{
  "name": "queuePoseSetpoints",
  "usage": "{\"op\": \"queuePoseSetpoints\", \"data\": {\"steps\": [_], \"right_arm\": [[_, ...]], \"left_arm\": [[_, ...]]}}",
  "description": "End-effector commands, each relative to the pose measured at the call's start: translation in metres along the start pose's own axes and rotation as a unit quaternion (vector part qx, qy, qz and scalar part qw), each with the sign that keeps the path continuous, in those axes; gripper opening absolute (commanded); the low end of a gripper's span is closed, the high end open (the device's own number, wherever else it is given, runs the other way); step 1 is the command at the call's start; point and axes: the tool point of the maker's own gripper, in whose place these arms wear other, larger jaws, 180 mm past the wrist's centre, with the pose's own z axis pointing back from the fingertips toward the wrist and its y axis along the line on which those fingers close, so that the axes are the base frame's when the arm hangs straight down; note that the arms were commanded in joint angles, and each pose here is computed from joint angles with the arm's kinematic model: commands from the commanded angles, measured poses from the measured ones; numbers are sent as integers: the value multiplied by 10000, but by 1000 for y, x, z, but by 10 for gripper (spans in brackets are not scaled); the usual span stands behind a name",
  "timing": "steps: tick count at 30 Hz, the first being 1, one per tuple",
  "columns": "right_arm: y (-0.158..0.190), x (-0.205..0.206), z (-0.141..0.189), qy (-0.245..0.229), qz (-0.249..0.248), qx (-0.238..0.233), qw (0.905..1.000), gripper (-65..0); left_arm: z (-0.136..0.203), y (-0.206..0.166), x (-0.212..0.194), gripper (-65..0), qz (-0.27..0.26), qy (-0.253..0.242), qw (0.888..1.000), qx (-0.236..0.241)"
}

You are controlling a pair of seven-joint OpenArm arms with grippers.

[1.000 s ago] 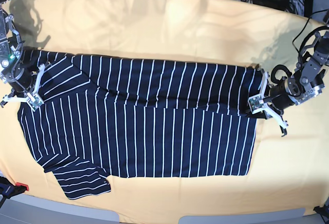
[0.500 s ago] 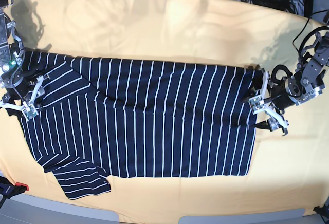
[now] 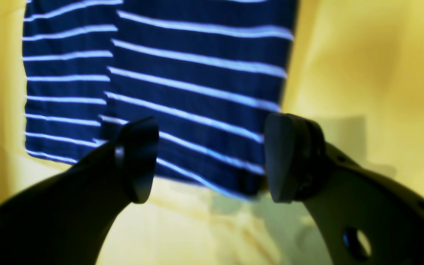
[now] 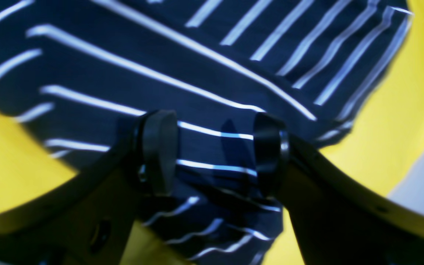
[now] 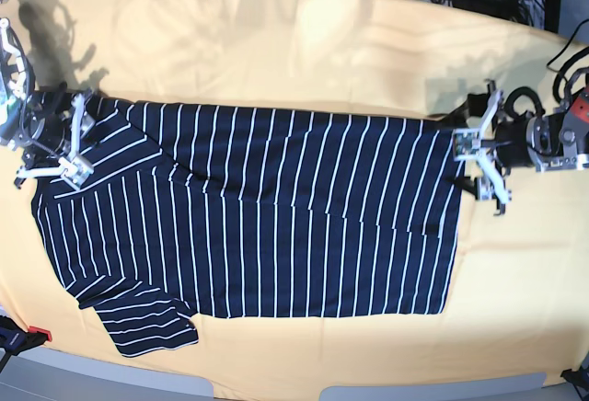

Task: Fold the T-shirt properly
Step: 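Lower the held edge onto the shirt body, folding it over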

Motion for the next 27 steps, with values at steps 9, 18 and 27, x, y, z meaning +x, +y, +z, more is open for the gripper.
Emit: {"op": "queuePoseSetpoints", "data": {"steps": [9, 18, 27], "right_arm": [[13, -12, 5, 103, 19, 94, 9999, -299], [12, -13, 4, 108, -65, 25, 9999, -299], [11, -13, 4, 109, -64, 24, 9999, -299]], "left_arm": [[-5, -47, -42, -203, -621, 768, 9947, -298], [-18, -35, -55, -203, -742, 892, 9931, 145], [-14, -7, -57, -203, -942, 958, 9883, 718]]}}
